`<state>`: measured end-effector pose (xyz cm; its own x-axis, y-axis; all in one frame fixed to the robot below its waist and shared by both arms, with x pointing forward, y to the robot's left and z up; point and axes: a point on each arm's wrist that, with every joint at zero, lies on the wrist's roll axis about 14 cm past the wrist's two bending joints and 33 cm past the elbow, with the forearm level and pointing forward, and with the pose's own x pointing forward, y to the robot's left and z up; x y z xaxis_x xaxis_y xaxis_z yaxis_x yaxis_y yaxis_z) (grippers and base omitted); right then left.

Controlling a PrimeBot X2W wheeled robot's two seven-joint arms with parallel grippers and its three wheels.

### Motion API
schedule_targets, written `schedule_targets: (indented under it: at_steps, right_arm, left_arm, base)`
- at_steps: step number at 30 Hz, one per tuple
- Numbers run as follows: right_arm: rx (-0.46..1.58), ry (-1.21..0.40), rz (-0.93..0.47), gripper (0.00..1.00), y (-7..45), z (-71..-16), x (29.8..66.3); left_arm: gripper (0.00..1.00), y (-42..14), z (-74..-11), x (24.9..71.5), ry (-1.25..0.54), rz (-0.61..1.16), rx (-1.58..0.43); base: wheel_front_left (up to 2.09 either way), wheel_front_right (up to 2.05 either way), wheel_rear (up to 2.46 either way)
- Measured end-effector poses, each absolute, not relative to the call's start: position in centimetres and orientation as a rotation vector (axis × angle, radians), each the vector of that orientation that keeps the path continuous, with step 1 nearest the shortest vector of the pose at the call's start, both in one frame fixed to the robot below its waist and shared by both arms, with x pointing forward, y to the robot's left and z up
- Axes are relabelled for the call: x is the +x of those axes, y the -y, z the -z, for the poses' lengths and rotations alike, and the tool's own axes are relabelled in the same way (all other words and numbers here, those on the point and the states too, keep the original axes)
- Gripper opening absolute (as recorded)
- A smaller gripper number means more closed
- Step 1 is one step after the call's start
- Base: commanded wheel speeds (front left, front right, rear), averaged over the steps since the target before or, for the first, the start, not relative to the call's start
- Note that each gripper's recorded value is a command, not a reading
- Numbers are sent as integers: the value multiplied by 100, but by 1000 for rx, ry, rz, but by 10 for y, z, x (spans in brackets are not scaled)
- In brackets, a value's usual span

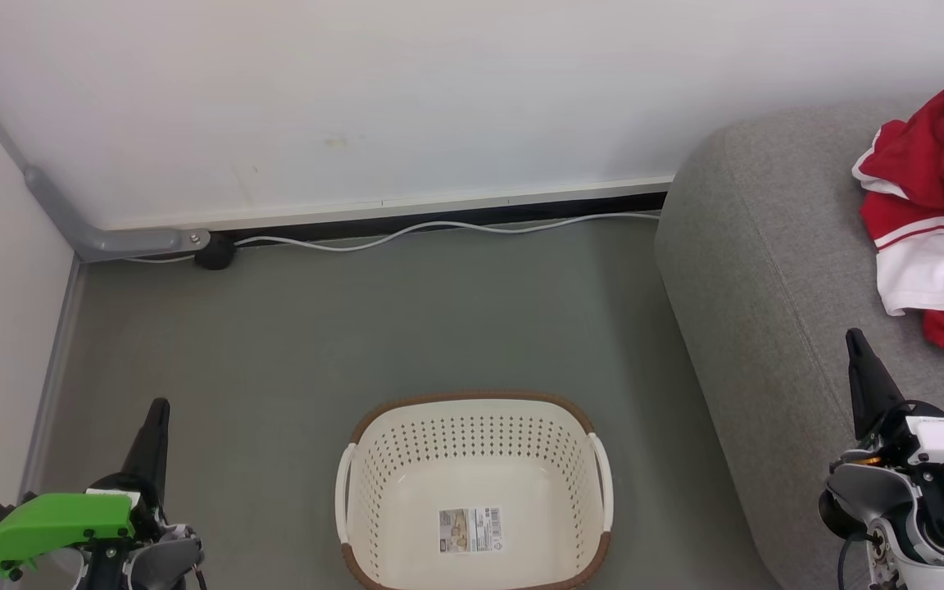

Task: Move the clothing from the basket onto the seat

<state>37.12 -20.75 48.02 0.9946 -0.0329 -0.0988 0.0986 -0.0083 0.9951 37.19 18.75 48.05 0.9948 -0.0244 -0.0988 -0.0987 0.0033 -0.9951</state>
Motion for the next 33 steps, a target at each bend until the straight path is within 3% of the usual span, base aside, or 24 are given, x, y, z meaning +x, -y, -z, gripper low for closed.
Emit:
schedule_targets:
  at_steps: [33]
  right_arm:
    - [1576,-50,103,0,208,-481,371]
  left_arm:
    - [0,-187,-483,374,-90,-48,-1569]
  base:
    - [0,0,0]
